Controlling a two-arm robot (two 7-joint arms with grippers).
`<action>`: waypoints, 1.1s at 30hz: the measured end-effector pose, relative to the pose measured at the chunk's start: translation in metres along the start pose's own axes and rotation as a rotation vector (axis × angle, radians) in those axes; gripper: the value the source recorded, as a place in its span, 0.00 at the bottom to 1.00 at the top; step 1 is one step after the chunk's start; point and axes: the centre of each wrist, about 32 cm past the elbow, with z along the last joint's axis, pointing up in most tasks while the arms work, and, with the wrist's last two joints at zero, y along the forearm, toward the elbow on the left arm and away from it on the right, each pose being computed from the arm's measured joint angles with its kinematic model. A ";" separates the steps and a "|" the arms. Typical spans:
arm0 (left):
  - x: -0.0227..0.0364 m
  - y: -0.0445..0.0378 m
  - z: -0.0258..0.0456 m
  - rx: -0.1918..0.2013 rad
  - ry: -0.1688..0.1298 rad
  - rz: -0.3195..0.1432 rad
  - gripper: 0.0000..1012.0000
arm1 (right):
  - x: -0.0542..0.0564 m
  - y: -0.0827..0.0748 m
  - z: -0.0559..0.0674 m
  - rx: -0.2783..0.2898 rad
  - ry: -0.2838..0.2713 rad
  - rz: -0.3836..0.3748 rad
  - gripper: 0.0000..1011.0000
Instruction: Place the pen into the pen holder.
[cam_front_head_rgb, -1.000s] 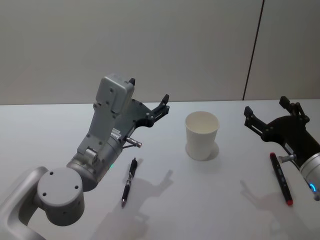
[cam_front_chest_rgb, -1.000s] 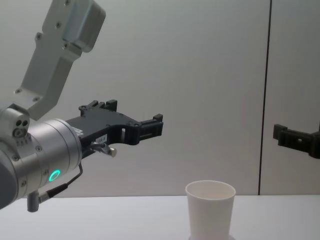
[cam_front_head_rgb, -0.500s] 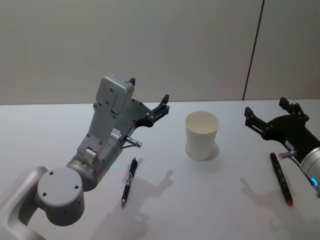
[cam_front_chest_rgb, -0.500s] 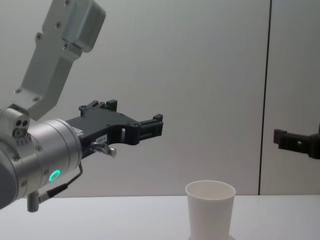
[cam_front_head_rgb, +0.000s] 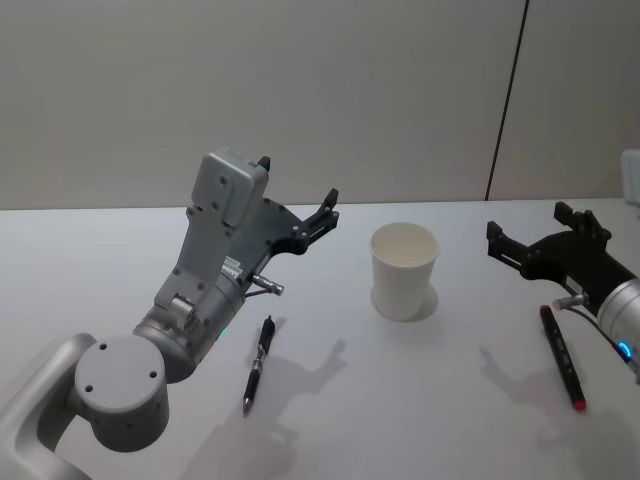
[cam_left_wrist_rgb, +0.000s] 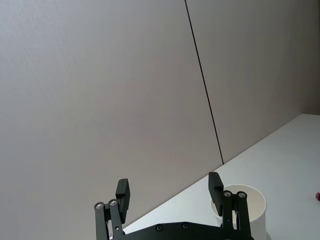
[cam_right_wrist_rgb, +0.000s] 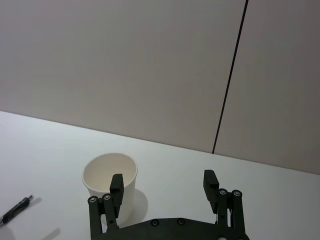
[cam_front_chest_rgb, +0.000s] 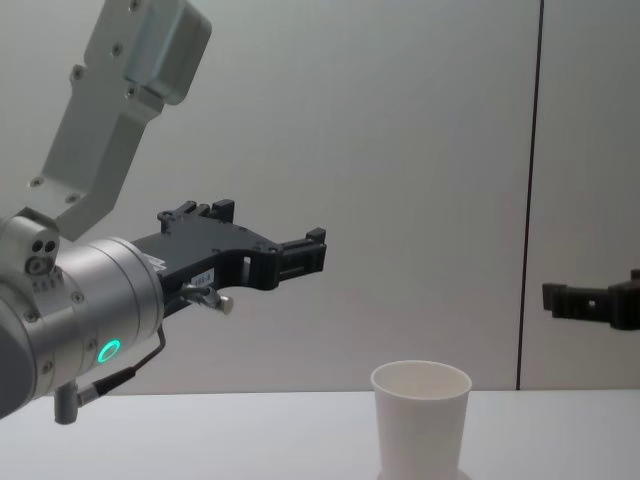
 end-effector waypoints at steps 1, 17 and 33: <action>0.0000 0.0000 0.0000 0.000 0.000 0.000 0.99 | 0.000 0.001 0.001 -0.013 -0.005 -0.002 0.99; 0.0000 0.0000 0.0000 0.000 0.000 0.000 0.99 | -0.006 0.016 0.010 -0.151 -0.066 -0.035 0.99; 0.0000 0.0000 0.0000 0.000 0.000 0.000 0.99 | -0.011 0.032 0.015 -0.265 -0.100 -0.082 0.99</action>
